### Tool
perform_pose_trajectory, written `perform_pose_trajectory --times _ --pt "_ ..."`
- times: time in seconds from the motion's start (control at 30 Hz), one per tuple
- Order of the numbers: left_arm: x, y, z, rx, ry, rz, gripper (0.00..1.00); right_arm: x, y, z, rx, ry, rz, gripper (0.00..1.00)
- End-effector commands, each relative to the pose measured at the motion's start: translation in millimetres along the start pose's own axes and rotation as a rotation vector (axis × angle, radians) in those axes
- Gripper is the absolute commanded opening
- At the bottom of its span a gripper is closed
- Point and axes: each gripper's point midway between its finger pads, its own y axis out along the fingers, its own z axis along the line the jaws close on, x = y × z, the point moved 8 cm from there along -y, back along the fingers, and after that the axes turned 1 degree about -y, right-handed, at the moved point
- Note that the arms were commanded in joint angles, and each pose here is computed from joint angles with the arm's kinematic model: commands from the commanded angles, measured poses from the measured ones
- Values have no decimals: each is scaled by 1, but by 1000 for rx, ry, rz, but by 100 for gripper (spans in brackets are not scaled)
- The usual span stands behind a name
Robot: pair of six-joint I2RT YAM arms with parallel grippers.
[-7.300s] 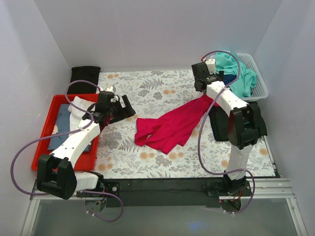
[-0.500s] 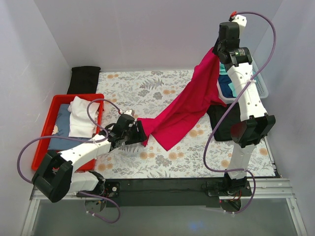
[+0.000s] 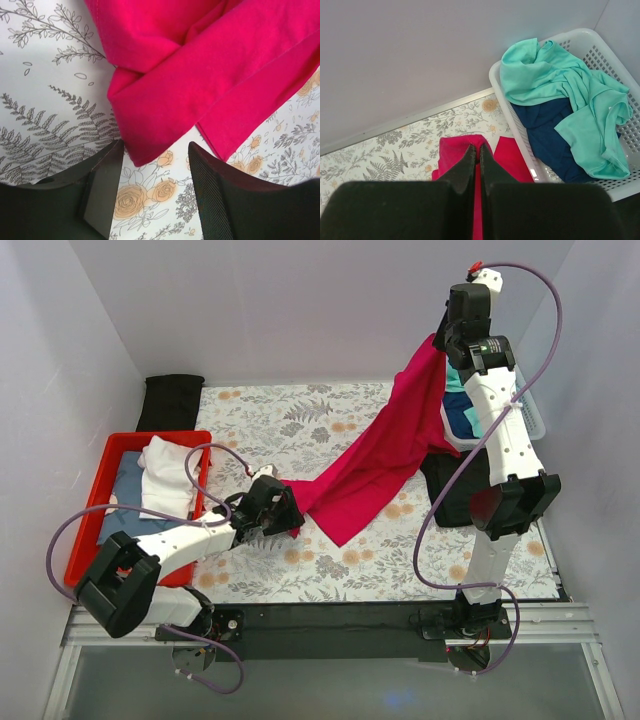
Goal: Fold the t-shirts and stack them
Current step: Flatten out the tshirt
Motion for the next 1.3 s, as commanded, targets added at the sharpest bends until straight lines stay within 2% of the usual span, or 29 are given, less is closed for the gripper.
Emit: perform_pose_trajectory --times 0.0,0.47,0.67,0.8,0.87,1.03,1.1,1.13,1.27 --pt "-1 8 -1 9 -15 -22 52 29 -14 -1 28 29 -102 1" --pt "-10 18 7 106 -13 -6 41 25 -13 -10 11 40 -86 1" --pt "-4 26 1 96 11 -19 24 24 -16 -11 14 36 -84 1" --pt "-2 25 -2 90 19 -23 0 23 -18 -13 11 34 -81 1" --pt "1 21 0 115 28 -36 0 25 -20 -14 12 31 -85 1" --pt "41 -17 -13 234 60 -171 0 32 -33 -16 25 22 -104 1" --pt "75 -40 -26 291 52 -313 0 35 -39 -18 33 16 -113 1" --pt "81 -53 -24 338 64 -335 0 40 -46 -19 38 18 -127 1" --pt "142 -105 -39 471 65 -610 0 59 -72 -23 55 17 -189 1"
